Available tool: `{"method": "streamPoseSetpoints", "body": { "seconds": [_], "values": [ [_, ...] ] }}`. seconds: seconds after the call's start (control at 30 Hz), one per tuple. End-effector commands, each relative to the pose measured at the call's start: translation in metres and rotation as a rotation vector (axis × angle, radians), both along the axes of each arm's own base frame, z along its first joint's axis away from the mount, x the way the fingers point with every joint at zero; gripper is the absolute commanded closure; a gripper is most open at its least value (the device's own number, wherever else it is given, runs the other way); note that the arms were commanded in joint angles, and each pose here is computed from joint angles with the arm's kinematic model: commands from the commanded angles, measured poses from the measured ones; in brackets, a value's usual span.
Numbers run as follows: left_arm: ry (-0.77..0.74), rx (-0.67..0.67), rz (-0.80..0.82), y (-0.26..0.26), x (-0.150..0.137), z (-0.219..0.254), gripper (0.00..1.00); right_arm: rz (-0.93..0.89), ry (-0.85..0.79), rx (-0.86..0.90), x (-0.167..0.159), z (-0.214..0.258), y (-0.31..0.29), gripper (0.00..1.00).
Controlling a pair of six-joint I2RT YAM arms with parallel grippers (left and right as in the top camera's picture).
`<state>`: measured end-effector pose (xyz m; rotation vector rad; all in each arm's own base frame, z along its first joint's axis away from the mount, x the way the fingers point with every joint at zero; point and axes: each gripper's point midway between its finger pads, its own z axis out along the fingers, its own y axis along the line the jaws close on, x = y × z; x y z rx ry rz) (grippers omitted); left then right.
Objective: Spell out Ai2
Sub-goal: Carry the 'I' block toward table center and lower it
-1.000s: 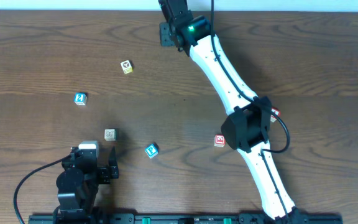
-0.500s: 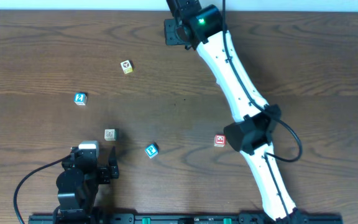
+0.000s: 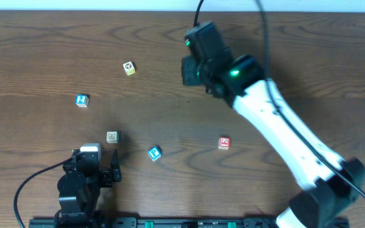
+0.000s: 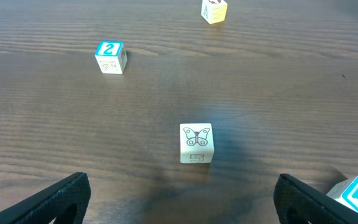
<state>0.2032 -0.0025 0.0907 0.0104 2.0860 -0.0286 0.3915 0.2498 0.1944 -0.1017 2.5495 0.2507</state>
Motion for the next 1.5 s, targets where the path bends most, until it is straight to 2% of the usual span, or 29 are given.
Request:
{"method": "streamPoseSetpoints", "body": {
  "seconds": [0.0,0.13,0.47,0.67,1.47],
  "values": [
    [0.002,-0.01,0.003,0.0,0.0,-0.002,0.05,-0.079,0.083,0.007,-0.009,-0.048,0.007,0.99],
    [0.002,-0.01,0.003,0.0,0.0,-0.002,0.05,-0.11,0.099,0.008,-0.004,-0.085,0.008,0.99],
    [0.002,-0.01,0.003,0.0,0.0,-0.002,0.04,-0.26,0.162,-0.016,0.001,-0.135,0.002,0.99],
    [0.002,-0.01,0.003,0.0,0.0,-0.002,0.05,-0.249,0.2,-0.054,-0.007,-0.159,0.008,0.99],
    [0.002,-0.01,0.003,0.0,0.0,-0.002,0.05,-0.203,0.186,-0.11,-0.004,-0.169,0.005,0.99]
  ]
}}
